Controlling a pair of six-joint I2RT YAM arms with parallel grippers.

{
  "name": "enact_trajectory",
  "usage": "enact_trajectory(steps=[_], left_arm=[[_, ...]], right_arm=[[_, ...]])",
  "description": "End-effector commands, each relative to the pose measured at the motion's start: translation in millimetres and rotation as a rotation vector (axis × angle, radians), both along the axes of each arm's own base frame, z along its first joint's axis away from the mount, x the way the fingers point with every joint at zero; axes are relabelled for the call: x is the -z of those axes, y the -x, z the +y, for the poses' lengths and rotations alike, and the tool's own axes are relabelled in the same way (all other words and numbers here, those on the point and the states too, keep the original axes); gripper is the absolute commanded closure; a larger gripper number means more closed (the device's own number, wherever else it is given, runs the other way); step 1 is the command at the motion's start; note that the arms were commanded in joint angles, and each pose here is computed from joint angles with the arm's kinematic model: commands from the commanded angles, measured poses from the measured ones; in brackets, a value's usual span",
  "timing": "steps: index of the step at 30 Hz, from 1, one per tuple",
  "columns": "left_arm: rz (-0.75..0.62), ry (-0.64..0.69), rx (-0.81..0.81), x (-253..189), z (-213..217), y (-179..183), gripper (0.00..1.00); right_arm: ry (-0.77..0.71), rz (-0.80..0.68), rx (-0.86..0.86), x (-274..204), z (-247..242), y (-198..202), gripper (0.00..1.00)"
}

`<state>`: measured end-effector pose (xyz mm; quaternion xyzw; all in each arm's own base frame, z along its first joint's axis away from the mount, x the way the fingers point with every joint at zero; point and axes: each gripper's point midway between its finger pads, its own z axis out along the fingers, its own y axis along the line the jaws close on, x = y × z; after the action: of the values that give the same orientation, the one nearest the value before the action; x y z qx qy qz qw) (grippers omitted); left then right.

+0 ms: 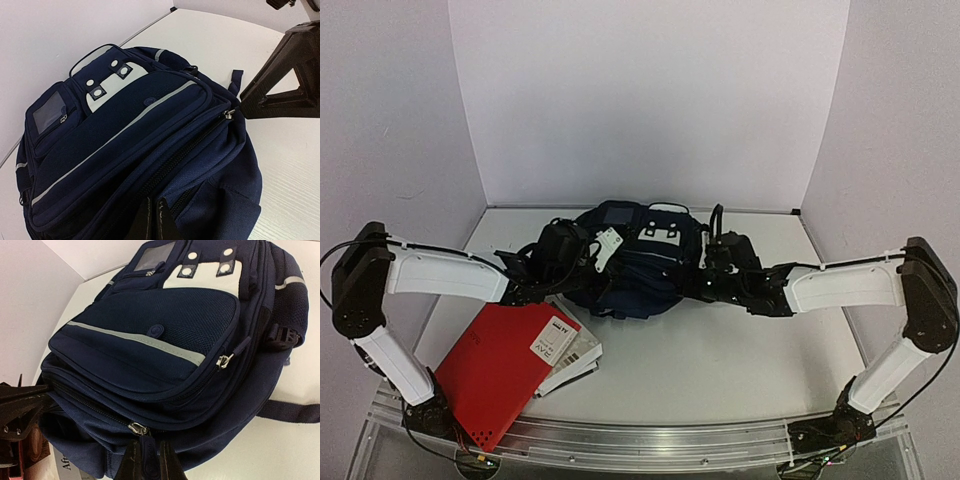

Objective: Pack the student bag
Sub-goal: Zip the student bag at the center of the board.

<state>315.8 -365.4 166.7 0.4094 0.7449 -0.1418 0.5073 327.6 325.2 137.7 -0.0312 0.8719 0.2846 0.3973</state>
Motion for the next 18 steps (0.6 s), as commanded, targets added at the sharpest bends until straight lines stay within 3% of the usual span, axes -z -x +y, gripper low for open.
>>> enact_trajectory(steps=[1,12,18], left_arm=[[-0.090,0.134,-0.302,-85,75,-49,1.00],[-0.050,0.129,-0.361,-102,113,-56,1.00],[0.000,0.113,-0.350,-94,109,-66,1.00]], right_arm=[[0.229,0.063,0.231,37,-78,-11,1.00],[0.268,0.073,0.287,36,-94,-14,1.00],[0.264,0.018,0.103,24,-72,4,1.00]])
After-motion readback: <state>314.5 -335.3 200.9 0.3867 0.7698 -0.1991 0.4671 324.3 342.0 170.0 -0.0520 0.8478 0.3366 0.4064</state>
